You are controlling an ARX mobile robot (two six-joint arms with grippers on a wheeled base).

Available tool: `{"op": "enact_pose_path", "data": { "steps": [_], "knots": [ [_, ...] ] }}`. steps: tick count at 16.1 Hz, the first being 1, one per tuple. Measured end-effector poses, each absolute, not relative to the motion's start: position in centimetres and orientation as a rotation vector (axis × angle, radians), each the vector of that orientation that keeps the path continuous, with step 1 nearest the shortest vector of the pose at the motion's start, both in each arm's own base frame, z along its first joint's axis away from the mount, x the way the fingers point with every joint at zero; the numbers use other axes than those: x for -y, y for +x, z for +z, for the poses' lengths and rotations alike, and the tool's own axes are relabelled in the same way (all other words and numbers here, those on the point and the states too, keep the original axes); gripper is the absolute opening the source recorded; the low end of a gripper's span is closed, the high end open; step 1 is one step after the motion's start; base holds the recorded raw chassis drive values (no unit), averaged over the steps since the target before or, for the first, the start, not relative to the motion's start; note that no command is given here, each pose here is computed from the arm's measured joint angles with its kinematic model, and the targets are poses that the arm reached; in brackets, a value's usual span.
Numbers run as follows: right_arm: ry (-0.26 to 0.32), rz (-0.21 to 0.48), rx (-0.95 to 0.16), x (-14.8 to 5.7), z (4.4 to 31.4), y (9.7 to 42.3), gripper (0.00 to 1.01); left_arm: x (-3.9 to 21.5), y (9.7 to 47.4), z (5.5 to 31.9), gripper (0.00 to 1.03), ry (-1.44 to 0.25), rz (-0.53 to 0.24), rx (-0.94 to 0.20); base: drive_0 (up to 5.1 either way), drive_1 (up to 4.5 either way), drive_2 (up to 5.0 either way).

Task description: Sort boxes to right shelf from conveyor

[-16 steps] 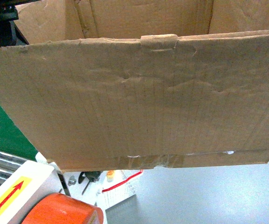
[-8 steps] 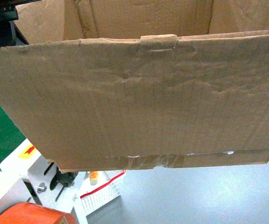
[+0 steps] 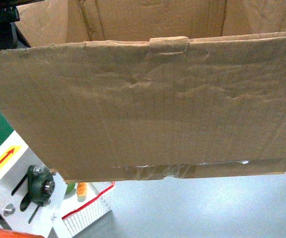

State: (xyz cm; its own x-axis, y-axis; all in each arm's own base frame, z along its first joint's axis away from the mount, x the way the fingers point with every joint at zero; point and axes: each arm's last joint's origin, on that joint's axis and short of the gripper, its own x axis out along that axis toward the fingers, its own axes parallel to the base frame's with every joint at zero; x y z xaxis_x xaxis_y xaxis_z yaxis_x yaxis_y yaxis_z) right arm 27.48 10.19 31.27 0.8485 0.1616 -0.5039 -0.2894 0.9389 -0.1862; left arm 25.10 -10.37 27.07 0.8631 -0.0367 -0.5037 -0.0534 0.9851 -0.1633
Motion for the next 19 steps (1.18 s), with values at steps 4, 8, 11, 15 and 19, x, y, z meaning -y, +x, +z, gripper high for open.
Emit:
{"op": "enact_pose_path", "data": {
  "steps": [4,8,11,15,19],
  "knots": [
    [-0.261,0.24,-0.505,-10.19,31.28,27.48,0.02,10.37,25.1,27.07,0.02,-0.174,0.009,-0.53,-1.0,-1.04,-1.0],
    [-0.261,0.247,-0.502,-10.28,31.28,27.47,0.02,10.22,25.15,27.06,0.02,-0.175,0.015,-0.53,2.2,-3.57,-2.1],
    [-0.261,0.245,-0.508,-10.22,31.24,27.46,0.02,10.37,25.1,27.06,0.02,-0.173,0.01,-0.531,3.1,-4.56,-2.7],
    [-0.26,0.246,-0.504,-10.23,31.28,27.46,0.02,10.36,25.11,27.07,0.02,-0.174,0.011,-0.53,3.4,-4.15,-2.3],
    [-0.26,0.246,-0.505,-10.23,31.27,27.46,0.02,10.36,25.11,27.06,0.02,-0.173,0.011,-0.53,1.5,-2.67,-1.8]
  ]
}}
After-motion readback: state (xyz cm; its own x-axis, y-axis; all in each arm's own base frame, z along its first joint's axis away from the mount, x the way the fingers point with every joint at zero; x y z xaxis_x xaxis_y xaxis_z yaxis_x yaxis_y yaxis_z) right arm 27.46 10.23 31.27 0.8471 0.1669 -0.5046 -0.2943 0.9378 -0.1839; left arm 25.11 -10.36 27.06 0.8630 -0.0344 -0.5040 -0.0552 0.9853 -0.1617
